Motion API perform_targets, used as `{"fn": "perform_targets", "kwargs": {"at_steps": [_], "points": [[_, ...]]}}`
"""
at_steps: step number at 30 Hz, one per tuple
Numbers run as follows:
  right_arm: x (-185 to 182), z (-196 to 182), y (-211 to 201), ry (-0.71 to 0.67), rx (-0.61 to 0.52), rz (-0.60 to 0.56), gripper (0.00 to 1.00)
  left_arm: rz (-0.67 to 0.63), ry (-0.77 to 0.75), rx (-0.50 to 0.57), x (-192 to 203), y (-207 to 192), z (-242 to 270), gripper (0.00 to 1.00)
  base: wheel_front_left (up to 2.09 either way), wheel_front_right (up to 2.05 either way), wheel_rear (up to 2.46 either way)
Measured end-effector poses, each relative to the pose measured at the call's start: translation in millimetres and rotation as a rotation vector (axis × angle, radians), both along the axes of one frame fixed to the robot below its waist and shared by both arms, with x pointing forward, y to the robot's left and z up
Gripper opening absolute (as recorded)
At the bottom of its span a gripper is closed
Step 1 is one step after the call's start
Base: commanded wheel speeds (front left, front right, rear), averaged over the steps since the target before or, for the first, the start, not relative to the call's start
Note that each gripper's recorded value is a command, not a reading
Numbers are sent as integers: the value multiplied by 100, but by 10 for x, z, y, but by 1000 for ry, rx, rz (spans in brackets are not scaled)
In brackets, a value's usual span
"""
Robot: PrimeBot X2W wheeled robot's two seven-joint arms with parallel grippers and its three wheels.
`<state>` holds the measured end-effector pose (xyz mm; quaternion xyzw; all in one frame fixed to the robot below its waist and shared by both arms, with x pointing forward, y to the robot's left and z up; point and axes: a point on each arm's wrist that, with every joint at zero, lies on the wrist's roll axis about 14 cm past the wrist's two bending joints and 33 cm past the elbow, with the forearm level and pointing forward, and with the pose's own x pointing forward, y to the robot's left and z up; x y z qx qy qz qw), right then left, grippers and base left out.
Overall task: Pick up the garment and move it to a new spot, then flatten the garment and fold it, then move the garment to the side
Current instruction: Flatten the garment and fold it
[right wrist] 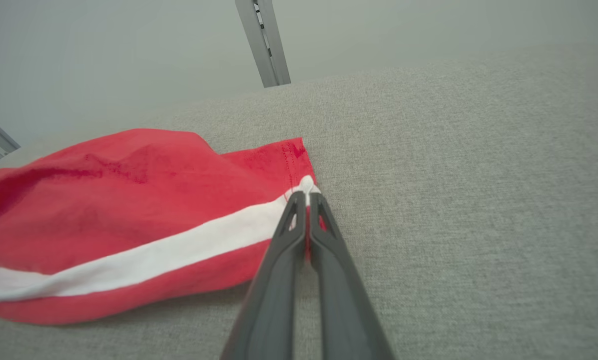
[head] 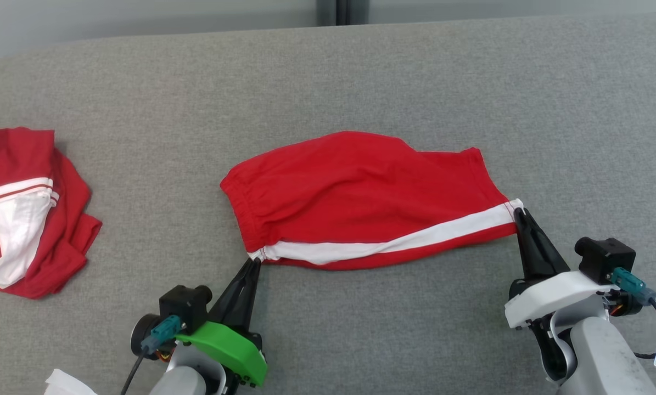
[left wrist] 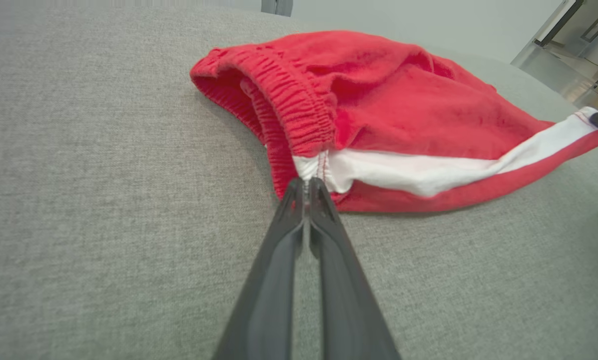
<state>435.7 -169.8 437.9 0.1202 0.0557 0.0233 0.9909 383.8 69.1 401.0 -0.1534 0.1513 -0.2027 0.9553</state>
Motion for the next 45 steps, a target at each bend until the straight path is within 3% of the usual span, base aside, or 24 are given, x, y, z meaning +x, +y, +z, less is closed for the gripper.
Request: {"fn": "perform_targets", "kwargs": {"at_steps": [10,16,21,25,35,40,45], "points": [[39,630,26,-182,8,6,0,-21,-195,-35,41,2,639,0,0,0,0],[91,1605,-36,-462,16,7,0,-131,-444,-41,121,-50,1473,0,0,0,0],[115,2445,-135,-693,-70,39,0,-191,-689,10,376,99,2389,0,0,0,0],[248,2902,-130,-801,-143,75,0,-208,-759,32,622,175,2871,0,0,0,0],[1044,3141,91,-816,-300,129,0,-138,-722,9,1531,245,2896,0,0,0,0],[1328,3520,53,-918,-314,63,0,-83,-806,-64,1890,247,3170,0,0,0,0],[1397,3452,146,-921,-291,71,0,-68,-755,-90,1978,267,2934,0,0,0,0]]}}
